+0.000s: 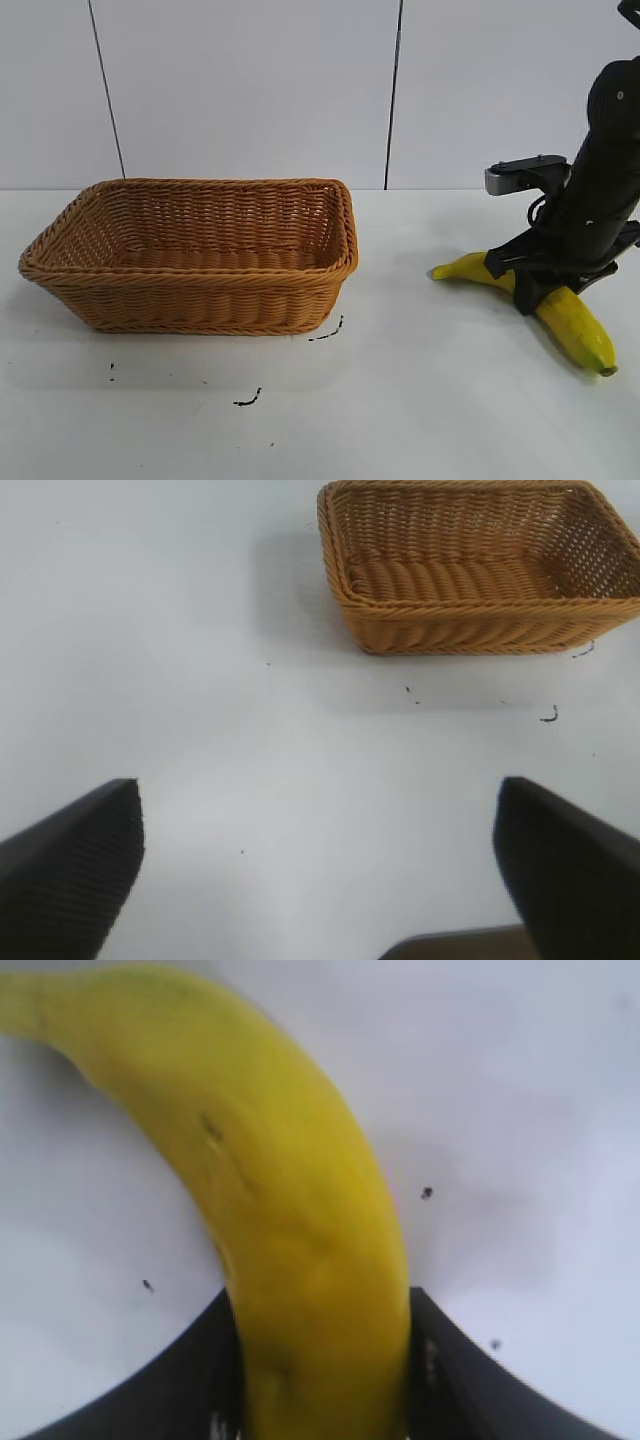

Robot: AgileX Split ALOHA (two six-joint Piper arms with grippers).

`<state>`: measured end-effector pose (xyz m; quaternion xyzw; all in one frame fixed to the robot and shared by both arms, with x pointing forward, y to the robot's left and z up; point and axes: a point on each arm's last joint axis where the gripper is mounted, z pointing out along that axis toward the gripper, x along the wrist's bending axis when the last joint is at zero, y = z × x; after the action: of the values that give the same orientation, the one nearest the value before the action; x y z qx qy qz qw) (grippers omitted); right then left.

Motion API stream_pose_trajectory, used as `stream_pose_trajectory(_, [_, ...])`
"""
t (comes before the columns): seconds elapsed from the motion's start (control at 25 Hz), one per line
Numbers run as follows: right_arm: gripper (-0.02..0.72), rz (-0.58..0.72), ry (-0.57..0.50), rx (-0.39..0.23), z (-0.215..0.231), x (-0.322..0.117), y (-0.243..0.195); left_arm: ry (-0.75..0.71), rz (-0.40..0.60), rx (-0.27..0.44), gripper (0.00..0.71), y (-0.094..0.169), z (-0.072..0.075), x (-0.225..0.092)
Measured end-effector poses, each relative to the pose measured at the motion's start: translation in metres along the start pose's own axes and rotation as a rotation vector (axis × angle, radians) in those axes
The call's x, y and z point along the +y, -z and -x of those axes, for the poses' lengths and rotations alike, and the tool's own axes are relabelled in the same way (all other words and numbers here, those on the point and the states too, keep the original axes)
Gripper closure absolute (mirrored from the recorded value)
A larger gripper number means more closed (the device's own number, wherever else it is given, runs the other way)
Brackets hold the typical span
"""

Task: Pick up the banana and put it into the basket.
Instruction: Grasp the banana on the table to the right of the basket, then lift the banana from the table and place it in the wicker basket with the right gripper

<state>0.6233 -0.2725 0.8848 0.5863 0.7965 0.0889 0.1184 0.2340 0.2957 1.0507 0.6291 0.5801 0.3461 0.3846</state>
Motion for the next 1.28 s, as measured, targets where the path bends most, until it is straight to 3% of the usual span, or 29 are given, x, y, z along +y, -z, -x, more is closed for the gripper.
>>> stream_pose_trajectory(0.4, [0.403, 0.123, -0.007, -0.031, 0.004, 0.007, 0.096, 0.000, 0.000, 0.000, 0.020, 0.000, 0.000, 0.000])
stream_pose_trajectory(0.6, [0.403, 0.094, -0.010, -0.027, 0.006, 0.014, 0.125, 0.000, 0.000, 0.000, 0.020, 0.000, 0.000, 0.000])
stream_pose_trajectory(0.76, [0.403, 0.145, -0.014, -0.015, 0.005, 0.038, 0.146, 0.000, 0.000, 0.000, 0.020, 0.000, 0.000, 0.000])
stream_pose_trajectory(1.2, [0.403, 0.235, 0.187, 0.037, -0.064, 0.119, 0.153, 0.000, 0.000, 0.000, 0.020, 0.000, 0.000, 0.000])
stream_pose_trajectory(1.28, [0.403, 0.306, 0.294, 0.043, -0.098, 0.145, 0.153, 0.000, 0.000, 0.000, 0.020, 0.000, 0.000, 0.000])
